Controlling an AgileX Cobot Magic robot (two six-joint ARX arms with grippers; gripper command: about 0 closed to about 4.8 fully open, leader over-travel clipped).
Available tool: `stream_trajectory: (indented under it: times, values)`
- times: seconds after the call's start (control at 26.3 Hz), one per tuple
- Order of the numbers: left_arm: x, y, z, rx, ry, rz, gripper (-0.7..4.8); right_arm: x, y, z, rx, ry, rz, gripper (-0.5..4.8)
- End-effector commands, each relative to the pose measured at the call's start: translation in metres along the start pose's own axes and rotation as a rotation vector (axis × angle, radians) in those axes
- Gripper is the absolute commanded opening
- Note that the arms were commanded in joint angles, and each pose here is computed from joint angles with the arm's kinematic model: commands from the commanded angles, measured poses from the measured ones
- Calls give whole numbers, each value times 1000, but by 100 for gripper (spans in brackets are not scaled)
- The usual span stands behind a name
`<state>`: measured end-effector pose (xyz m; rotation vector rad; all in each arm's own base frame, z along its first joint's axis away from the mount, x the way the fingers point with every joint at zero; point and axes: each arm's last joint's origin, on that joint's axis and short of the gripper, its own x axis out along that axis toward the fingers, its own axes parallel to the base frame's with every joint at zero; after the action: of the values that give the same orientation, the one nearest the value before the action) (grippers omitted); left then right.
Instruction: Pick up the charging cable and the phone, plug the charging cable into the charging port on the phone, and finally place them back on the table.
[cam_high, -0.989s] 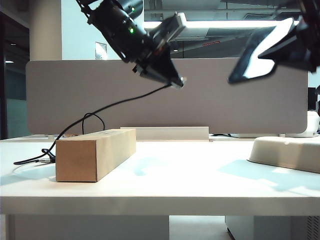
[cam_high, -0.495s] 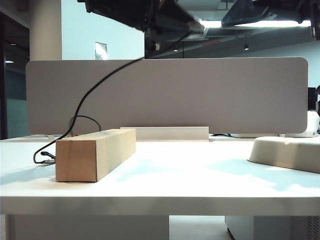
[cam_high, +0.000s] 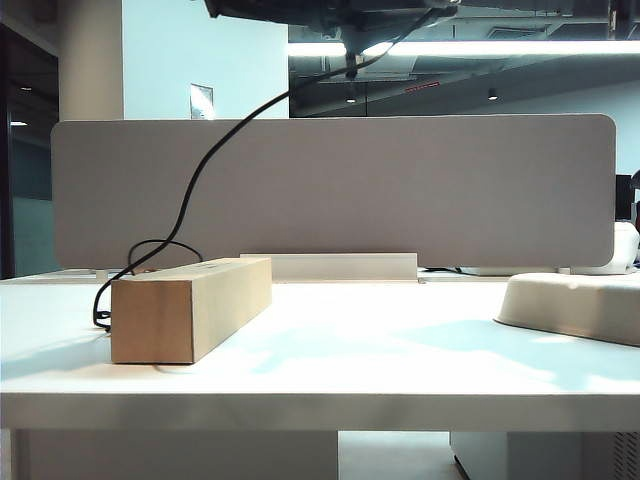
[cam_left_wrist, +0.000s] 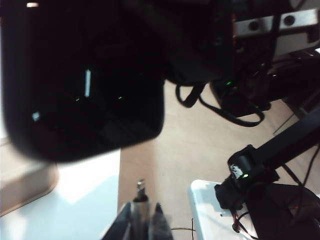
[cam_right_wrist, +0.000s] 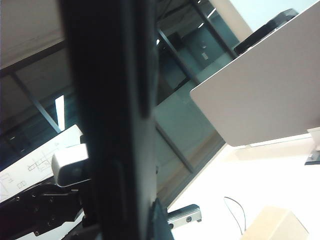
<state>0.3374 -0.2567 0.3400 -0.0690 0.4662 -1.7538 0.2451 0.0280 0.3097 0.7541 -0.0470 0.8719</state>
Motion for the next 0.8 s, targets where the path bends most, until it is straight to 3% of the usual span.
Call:
stream_trajectory:
  times: [0.04, 0.3, 0.8]
  values:
    - [0, -4, 7, 44, -21, -13, -6, 1, 7, 6, -16, -30, 35, -7]
    - [-1, -3, 11, 87, -39, -9, -6, 3, 9, 3, 27, 9, 63, -7]
    - [-5, -1, 12, 103, -50, 2, -6, 6, 11, -2, 31, 47, 83, -7]
